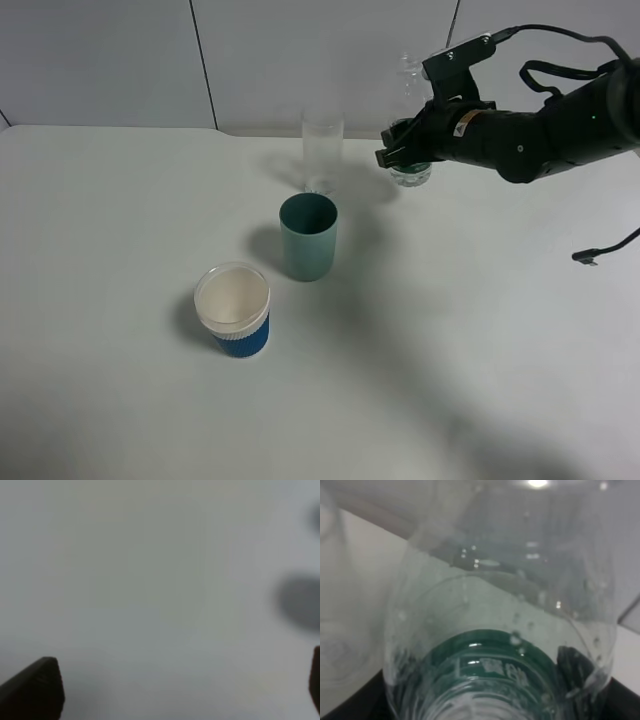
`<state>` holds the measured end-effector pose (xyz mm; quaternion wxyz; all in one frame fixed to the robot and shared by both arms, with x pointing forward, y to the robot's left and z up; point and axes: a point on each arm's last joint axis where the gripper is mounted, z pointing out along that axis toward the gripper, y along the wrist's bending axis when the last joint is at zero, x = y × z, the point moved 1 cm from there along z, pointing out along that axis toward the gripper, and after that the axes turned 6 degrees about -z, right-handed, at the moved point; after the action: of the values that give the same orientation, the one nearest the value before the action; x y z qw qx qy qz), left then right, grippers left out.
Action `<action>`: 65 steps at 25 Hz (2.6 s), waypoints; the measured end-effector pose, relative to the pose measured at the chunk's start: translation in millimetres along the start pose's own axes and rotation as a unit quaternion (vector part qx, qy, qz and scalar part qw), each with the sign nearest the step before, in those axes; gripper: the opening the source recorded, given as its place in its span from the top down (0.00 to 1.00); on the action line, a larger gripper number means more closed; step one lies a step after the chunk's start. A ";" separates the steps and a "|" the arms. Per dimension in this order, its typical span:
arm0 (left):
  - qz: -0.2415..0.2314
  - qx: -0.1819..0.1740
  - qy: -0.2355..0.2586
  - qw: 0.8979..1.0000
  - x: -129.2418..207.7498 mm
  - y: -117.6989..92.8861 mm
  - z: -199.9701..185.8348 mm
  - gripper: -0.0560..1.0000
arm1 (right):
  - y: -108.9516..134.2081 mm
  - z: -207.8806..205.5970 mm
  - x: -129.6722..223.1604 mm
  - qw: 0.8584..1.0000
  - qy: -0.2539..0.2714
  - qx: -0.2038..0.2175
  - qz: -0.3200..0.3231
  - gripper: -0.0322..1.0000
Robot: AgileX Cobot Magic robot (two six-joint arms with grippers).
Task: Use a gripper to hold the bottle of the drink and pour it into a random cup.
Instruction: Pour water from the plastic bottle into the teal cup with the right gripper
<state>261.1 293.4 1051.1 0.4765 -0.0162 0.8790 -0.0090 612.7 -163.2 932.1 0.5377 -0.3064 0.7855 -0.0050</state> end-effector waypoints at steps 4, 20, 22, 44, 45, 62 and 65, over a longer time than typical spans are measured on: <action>0.000 0.000 0.000 1.000 0.0 0.0 0.0 0.01 | 12.4 1.3 -5.5 0.997 0.007 -0.025 -0.066 0.42; 0.000 0.000 0.000 1.000 0.0 0.0 0.0 0.01 | 39.9 2.4 -17.4 0.969 0.030 -0.094 -0.228 0.42; 0.000 0.000 0.000 1.000 0.0 0.0 0.0 0.01 | 41.9 2.0 -16.4 0.964 0.033 -0.103 -0.242 0.42; 0.000 0.000 0.000 1.000 0.0 0.0 0.0 0.01 | 54.8 0.3 -23.8 0.911 0.079 -0.136 -0.381 0.42; 0.000 0.000 0.000 1.000 0.0 0.0 0.0 0.01 | 57.0 0.0 -24.5 0.907 0.076 -0.139 -0.390 0.42; 0.000 0.000 0.000 1.000 0.0 0.0 0.0 0.01 | 60.0 -8.5 -38.7 0.852 0.039 -0.139 -0.504 0.42; 0.000 0.000 0.000 1.000 0.0 0.0 0.0 0.01 | 59.9 -8.5 -38.7 0.842 0.036 -0.139 -0.520 0.42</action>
<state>261.1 293.4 1051.1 0.4765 -0.0162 0.8790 -0.0090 586.0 -98.4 948.0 0.3790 -0.7411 0.5221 -0.1856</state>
